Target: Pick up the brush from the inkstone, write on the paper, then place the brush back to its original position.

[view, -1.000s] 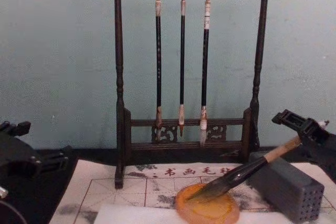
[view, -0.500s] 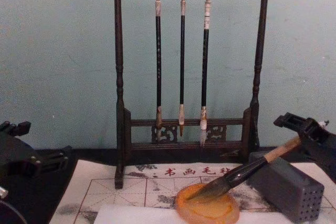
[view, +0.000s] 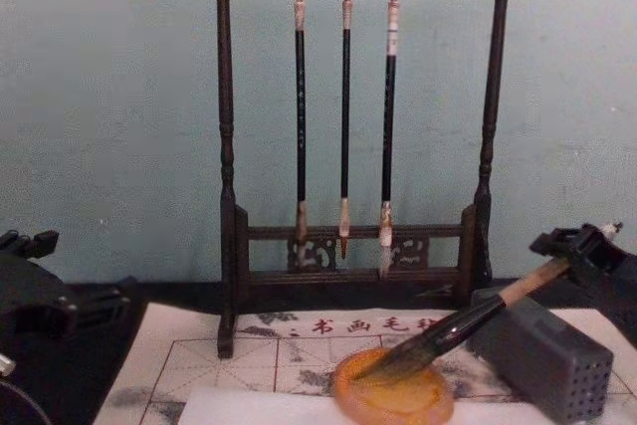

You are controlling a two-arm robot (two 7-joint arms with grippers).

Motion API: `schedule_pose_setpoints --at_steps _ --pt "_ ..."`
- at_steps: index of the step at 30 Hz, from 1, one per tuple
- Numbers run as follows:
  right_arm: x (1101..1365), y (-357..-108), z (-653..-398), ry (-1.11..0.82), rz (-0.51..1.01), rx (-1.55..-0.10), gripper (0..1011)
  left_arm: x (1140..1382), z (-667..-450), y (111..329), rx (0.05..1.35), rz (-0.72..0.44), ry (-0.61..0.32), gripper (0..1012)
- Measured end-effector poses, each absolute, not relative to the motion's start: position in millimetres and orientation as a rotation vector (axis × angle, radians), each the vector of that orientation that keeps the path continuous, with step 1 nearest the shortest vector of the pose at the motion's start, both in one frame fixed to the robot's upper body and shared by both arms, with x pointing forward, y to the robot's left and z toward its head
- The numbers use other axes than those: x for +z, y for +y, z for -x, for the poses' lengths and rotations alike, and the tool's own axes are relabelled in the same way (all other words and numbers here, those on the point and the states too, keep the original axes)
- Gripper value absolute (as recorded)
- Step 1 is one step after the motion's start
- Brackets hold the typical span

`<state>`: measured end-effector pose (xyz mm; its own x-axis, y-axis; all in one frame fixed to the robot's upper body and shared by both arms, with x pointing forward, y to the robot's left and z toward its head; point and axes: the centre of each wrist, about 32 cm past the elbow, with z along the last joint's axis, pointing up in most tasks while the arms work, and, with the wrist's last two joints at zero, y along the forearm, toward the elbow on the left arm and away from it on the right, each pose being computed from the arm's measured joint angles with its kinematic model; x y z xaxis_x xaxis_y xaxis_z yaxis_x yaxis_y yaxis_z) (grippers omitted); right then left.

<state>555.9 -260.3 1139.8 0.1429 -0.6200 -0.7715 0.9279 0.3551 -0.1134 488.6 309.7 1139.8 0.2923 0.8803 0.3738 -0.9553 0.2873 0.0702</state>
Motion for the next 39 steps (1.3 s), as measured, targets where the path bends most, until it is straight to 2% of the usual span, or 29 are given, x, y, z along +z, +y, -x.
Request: schedule_pose_setpoints --at_steps 1,5,27,39 --pt "1139.8 -260.3 -555.9 0.843 -0.443 -1.170 286 1139.8 -488.6 309.7 1.248 -0.304 -0.285 1001" --pt "1139.8 -260.3 -555.9 0.843 -0.443 -1.170 189 1139.8 -488.6 309.7 1.248 -0.304 -0.285 1001" --pt "1140.3 -260.0 -556.2 0.838 -0.452 -1.161 188 1139.8 -488.6 309.7 1.248 -0.304 -0.285 1001" --pt "1150.5 -257.8 -559.0 0.782 -0.469 -1.105 188 1139.8 -488.6 309.7 1.248 -0.304 -0.285 1001"
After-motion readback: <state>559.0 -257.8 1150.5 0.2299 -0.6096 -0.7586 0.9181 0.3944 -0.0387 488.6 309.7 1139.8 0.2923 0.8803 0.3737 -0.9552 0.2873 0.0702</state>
